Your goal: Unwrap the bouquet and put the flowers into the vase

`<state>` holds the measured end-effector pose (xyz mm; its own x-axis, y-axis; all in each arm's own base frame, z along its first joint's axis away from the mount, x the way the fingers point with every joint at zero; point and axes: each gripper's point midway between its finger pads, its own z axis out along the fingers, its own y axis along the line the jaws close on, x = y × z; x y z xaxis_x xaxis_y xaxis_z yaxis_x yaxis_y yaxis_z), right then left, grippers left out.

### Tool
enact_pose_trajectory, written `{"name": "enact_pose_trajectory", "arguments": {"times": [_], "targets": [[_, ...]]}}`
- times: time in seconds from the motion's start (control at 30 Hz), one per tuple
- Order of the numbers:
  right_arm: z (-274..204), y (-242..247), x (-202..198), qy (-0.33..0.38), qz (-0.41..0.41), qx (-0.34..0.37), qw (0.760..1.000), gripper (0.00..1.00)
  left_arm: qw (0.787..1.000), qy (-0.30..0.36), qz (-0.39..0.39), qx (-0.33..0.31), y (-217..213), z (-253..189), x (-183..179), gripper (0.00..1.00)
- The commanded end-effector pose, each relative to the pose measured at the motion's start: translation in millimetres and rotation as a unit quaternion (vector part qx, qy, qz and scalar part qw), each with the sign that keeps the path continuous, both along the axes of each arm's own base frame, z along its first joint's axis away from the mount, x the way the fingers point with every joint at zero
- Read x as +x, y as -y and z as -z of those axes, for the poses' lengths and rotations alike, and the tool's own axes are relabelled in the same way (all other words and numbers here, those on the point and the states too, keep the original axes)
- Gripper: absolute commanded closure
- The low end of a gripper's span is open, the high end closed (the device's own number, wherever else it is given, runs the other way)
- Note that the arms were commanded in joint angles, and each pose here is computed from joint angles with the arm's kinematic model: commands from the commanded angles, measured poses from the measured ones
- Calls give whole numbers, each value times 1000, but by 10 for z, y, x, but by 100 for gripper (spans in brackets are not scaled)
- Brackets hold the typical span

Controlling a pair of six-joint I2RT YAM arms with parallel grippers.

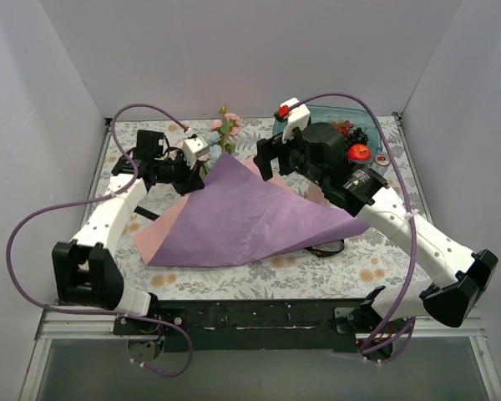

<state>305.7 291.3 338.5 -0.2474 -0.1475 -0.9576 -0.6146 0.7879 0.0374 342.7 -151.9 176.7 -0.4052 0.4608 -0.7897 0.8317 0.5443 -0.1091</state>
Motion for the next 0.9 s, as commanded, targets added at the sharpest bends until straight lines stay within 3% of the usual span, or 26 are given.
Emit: {"name": "enact_pose_trajectory", "arguments": {"times": [0.0,0.17,0.23,0.27,0.5,0.63,0.77,0.87], "targets": [[-620,107,-33,60,10,38,997,2,982,149,113,-21,109,-814,-552,100],[-661,115,-71,62,4,44,997,2,942,258,213,-32,172,-1082,-1117,100],[-650,116,-84,61,2,44,997,2,939,249,235,-33,164,-1078,-1306,100],[-631,106,-98,58,-2,44,997,2,928,270,257,-27,169,-1128,-1360,100],[-411,-47,-330,16,-64,52,996,2,926,234,297,-22,105,-901,-1767,100],[219,-281,-840,-37,-124,6,992,2,919,248,307,-21,92,-861,-1882,100],[759,-314,-1088,-79,-134,-15,988,2,906,266,330,-17,73,-884,-2047,100],[795,-340,-1197,-85,-150,0,985,3,901,273,338,-11,41,-867,-2175,99]]}}
